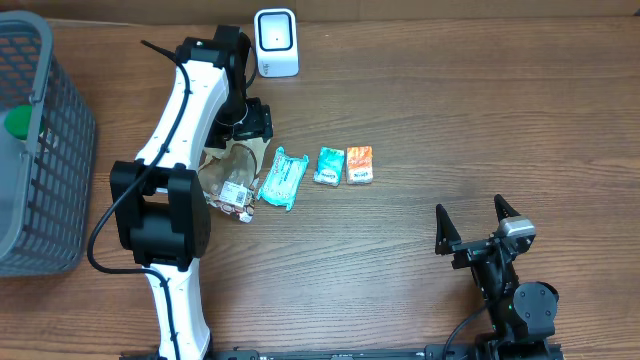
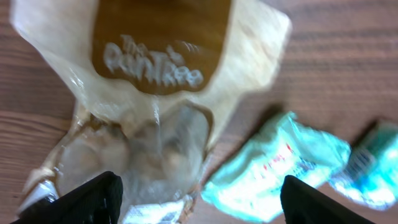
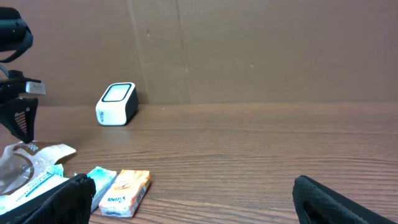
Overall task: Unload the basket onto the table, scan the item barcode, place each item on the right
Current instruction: 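Carry the Pantree bag out and set it left of the wipes pack, then reach the left gripper into the basket and grasp the green-lidded jar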
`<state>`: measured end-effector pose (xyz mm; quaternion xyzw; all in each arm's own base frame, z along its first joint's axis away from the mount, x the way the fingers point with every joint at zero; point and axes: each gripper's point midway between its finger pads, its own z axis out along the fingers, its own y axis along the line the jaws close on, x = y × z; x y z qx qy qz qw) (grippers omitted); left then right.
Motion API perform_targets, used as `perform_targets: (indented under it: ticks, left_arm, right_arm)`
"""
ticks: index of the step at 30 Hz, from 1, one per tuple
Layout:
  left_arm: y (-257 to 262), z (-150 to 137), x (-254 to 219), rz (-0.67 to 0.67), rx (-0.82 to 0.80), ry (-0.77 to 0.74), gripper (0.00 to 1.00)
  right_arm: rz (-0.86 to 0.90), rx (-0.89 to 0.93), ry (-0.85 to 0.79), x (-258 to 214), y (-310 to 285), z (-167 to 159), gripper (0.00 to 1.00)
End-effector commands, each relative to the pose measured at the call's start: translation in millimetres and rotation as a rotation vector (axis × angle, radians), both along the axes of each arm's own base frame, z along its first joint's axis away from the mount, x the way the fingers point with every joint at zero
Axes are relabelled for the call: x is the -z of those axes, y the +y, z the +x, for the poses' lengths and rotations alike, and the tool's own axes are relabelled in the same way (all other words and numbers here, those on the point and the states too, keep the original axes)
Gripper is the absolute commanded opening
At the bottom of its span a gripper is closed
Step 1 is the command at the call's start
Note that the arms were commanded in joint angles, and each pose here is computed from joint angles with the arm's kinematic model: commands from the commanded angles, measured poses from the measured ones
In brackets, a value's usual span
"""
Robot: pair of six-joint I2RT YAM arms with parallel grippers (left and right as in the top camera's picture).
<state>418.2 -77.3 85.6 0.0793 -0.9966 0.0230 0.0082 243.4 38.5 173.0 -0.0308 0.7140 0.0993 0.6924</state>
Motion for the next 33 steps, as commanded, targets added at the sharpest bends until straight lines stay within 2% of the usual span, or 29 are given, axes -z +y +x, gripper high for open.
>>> perform_targets:
  ticks: [1, 5, 7, 8, 13, 16, 20, 24, 29, 33]
  left_arm:
    - [-9, 21, -47, -0.12, 0.031, -0.107, 0.82]
    - [14, 41, -128, -0.125, 0.003, -0.312, 0.84]
    - [34, 48, -181, -0.103, -0.007, -0.464, 0.89]
    - [43, 47, -201, -0.1, -0.021, -0.518, 1.0]
    - [106, 30, -302, -0.05, -0.142, -0.81, 1.0]
    - [182, 14, -340, 0.061, -0.309, -0.94, 0.99]
    - [266, -4, -335, 0.195, -0.515, -0.929, 0.99]
    - [323, -15, -302, 0.233, -0.642, -0.842, 0.99]
    - [360, -13, -248, 0.228, -0.708, -0.708, 1.0]
    - [377, 0, -194, 0.218, -0.723, -0.59, 0.98]
  right_arm:
    - [0.005, 0.005, -0.004, 2, -1, 0, 1.0]
    - [0.005, 0.005, -0.004, 2, -1, 0, 1.0]
    - [0.006, 0.005, -0.004, 2, -1, 0, 1.0]
    - [0.006, 0.005, -0.004, 2, -1, 0, 1.0]
    - [0.006, 0.005, -0.004, 2, -1, 0, 1.0]
    - [0.005, 0.005, -0.004, 2, -1, 0, 1.0]
    - [0.006, 0.005, -0.004, 2, -1, 0, 1.0]
    - [0.006, 0.005, -0.004, 2, -1, 0, 1.0]
    - [0.005, 0.005, -0.004, 2, -1, 0, 1.0]
    - [0.006, 0.005, -0.004, 2, -1, 0, 1.0]
